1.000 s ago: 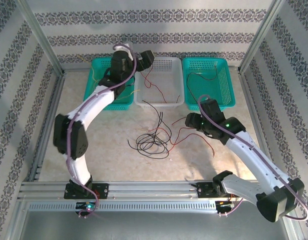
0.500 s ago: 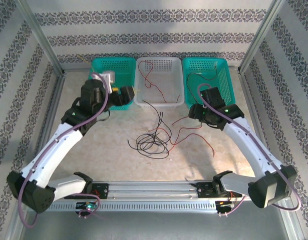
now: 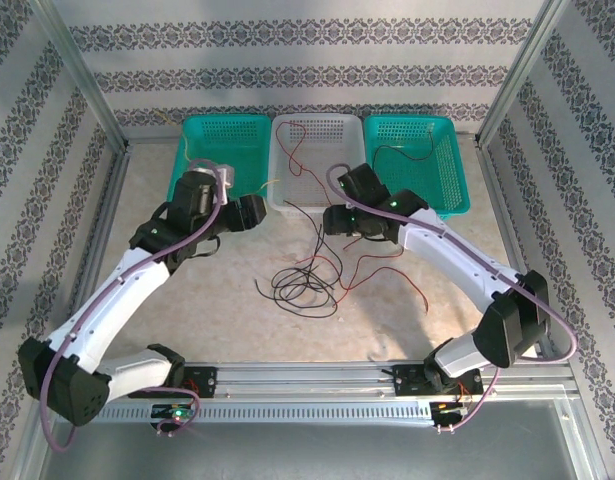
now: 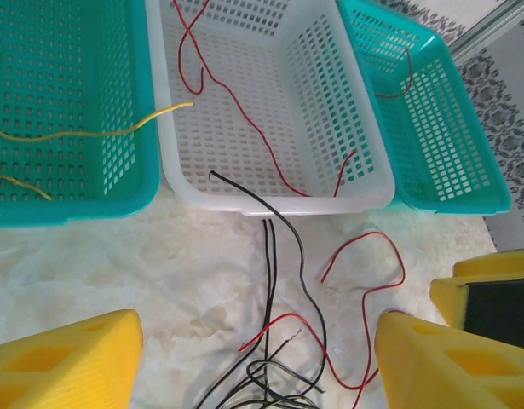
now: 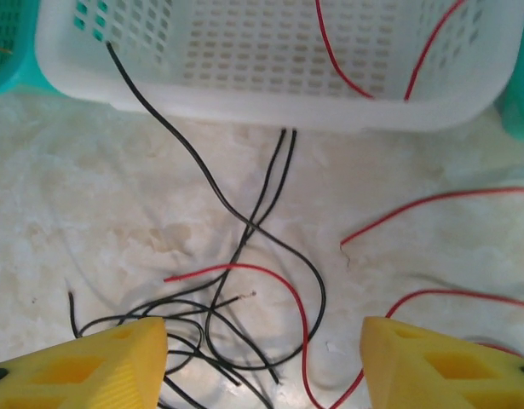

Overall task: Untangle the cables
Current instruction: Pick up the cable from the container.

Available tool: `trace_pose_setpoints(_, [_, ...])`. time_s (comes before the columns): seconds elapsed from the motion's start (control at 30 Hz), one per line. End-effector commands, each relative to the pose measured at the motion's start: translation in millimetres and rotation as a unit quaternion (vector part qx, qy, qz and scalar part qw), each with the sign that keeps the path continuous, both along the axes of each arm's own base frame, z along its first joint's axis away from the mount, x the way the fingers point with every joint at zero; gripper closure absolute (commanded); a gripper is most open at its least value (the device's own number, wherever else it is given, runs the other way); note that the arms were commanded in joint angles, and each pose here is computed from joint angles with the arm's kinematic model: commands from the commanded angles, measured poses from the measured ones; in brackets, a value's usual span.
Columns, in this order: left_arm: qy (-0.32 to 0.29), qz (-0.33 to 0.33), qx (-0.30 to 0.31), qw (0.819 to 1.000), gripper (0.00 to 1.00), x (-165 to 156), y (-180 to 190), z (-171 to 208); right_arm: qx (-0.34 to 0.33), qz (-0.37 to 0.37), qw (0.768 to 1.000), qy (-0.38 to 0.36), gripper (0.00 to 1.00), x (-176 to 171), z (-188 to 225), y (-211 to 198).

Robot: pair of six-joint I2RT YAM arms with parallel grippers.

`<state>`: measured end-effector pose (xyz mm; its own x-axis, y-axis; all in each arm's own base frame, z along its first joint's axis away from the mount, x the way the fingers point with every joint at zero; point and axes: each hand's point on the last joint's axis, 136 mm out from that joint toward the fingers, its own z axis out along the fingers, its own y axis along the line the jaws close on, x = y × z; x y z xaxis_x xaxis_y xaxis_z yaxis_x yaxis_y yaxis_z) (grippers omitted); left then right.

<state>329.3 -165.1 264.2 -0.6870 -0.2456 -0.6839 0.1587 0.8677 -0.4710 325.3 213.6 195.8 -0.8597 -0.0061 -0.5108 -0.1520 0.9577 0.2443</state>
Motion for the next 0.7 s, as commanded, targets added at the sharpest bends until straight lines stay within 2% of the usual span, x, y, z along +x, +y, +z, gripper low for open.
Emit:
trace_pose_setpoints(0.0, [-0.008,-0.001,-0.001,1.000,0.28,3.1,-2.5,16.2,0.013,0.018,0.997,-0.075,0.36,33.0,48.1,11.3])
trace_pose_setpoints(0.23, [0.002,0.025,0.006,1.000,0.30,2.9,7.2,10.3,-0.014,0.037,0.996,-0.076,0.40,111.7,41.2,32.1])
trace_pose_setpoints(0.47, [0.013,0.046,0.037,0.998,0.30,-9.1,27.1,8.9,-0.067,0.055,0.994,-0.060,0.41,190.0,-12.7,49.7])
trace_pose_setpoints(0.67, [0.031,0.074,0.024,0.997,0.31,-20.4,37.1,-6.1,-0.069,0.059,0.995,-0.050,0.38,228.5,-54.8,58.0])
